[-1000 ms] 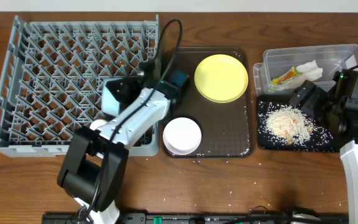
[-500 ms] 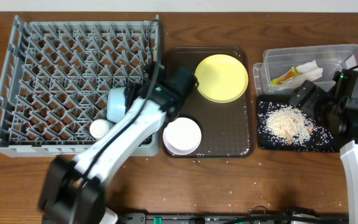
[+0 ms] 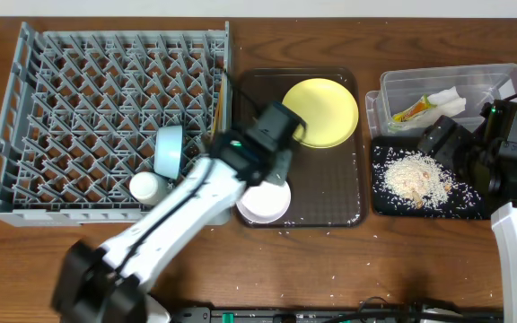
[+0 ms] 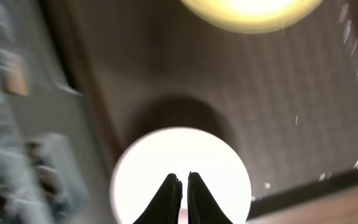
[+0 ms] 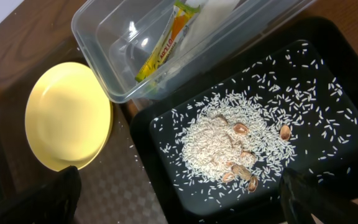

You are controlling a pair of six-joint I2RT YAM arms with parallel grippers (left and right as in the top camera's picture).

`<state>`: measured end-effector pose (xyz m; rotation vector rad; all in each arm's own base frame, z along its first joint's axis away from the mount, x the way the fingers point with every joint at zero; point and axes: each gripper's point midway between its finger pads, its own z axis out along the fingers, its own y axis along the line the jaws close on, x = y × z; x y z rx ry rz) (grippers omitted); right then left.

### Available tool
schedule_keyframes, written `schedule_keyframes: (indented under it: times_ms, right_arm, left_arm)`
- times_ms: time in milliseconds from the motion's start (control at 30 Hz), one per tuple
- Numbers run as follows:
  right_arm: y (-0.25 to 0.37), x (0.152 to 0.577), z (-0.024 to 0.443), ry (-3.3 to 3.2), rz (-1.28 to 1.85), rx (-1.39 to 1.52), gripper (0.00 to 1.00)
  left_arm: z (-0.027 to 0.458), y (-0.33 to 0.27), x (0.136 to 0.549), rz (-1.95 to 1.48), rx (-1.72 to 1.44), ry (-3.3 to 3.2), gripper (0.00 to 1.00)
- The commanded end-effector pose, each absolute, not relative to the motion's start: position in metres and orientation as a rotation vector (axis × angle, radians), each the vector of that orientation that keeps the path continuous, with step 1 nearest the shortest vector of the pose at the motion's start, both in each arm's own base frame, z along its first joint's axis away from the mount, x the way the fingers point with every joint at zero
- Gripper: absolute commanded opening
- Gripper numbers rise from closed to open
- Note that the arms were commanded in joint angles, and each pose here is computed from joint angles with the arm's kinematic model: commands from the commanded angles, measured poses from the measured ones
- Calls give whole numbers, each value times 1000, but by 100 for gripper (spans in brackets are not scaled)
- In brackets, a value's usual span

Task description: Sort waste into correct bins and load items into the dishwasher

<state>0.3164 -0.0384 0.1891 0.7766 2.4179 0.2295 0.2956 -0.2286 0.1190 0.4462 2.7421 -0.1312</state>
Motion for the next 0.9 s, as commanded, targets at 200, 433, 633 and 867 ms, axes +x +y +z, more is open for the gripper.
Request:
schedule_keyframes:
  times_ms: [200,433,633,867]
  right_arm:
    - [-41,316,195,2393,234,794,99]
    - [-41,316,195,2393,234,794,99]
    - [-41,316,195,2393,234,794,99]
    - [-41,316,195,2393,234,794,99]
  left_arm:
    - [37,-300,251,-324,541,2942,7]
    - [98,-380,229,-833,836,2735,7]
    - [134,-316,267,-391,663,2674,25]
    - [106,-209,302,136,412,2765,30]
